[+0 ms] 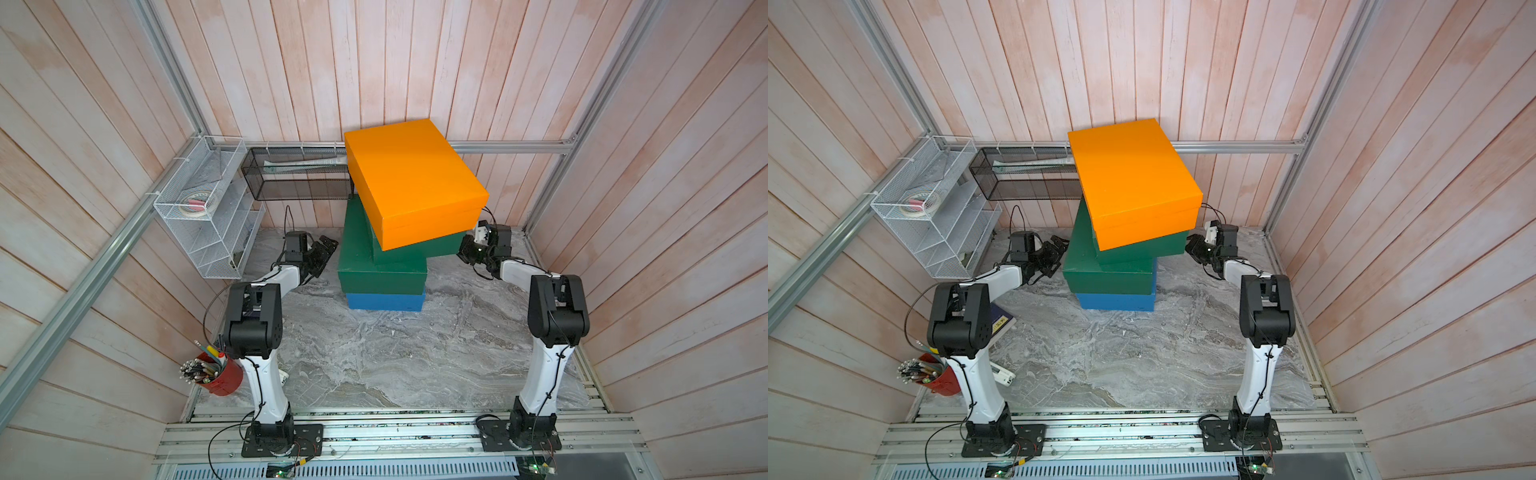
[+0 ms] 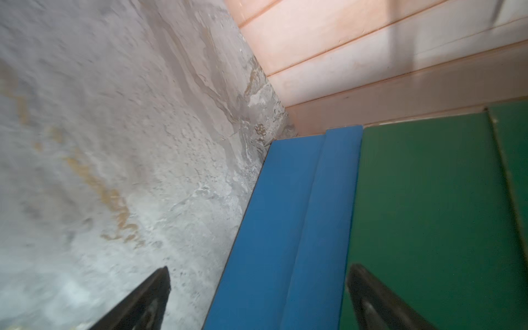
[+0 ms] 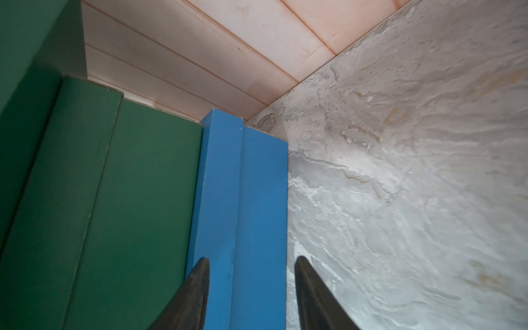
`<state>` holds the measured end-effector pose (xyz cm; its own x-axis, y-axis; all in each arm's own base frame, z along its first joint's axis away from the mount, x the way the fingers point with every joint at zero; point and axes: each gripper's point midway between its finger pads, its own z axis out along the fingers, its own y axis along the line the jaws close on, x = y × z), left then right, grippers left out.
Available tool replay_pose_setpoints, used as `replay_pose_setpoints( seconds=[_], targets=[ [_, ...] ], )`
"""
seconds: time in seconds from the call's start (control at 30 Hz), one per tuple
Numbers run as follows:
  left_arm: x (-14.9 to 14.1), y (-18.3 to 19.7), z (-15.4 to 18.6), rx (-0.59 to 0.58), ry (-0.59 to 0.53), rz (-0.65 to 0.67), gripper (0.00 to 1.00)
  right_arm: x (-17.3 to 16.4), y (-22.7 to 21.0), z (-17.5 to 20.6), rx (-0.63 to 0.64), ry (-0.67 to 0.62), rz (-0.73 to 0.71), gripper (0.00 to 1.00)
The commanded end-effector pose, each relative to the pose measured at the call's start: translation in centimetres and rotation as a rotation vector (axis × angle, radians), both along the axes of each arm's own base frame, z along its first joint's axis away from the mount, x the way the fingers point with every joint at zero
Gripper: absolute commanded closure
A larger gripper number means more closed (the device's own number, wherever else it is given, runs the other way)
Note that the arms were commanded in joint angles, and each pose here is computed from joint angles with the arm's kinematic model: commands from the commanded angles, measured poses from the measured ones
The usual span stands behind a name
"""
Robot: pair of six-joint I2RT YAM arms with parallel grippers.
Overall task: Stack the shoeboxes
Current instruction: Adjust the shoeboxes in the shoebox.
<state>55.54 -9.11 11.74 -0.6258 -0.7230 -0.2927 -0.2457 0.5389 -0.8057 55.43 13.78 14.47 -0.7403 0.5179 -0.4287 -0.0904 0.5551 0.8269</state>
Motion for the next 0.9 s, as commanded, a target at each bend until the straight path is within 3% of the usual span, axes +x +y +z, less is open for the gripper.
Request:
replay_pose_setpoints(
  seconds=[0.0, 0.17, 0.43, 0.87],
  targets=[
    [1.1, -3.1, 1.7, -0.023, -0.059, -0.079, 0.00, 0.6, 0.2, 0.6, 0.035, -0.031, 0.008, 0.50],
    [0.8, -4.8, 0.1, -0.035, -0.034, -0.098, 0.00, 0.2, 2.6, -0.1, 0.125, -0.026, 0.085, 0.51],
    [0.6, -6.5, -1.3, -0.043, -0.006, -0.123, 0.00, -0.9, 5.7, -2.6, 0.112, 0.024, 0.130, 0.51],
    [-0.5, -6.0, -2.3, -0.018, 0.024, -0.103, 0.00, -2.6, 7.6, -2.7, 0.076, 0.039, 0.151, 0.51]
  ],
)
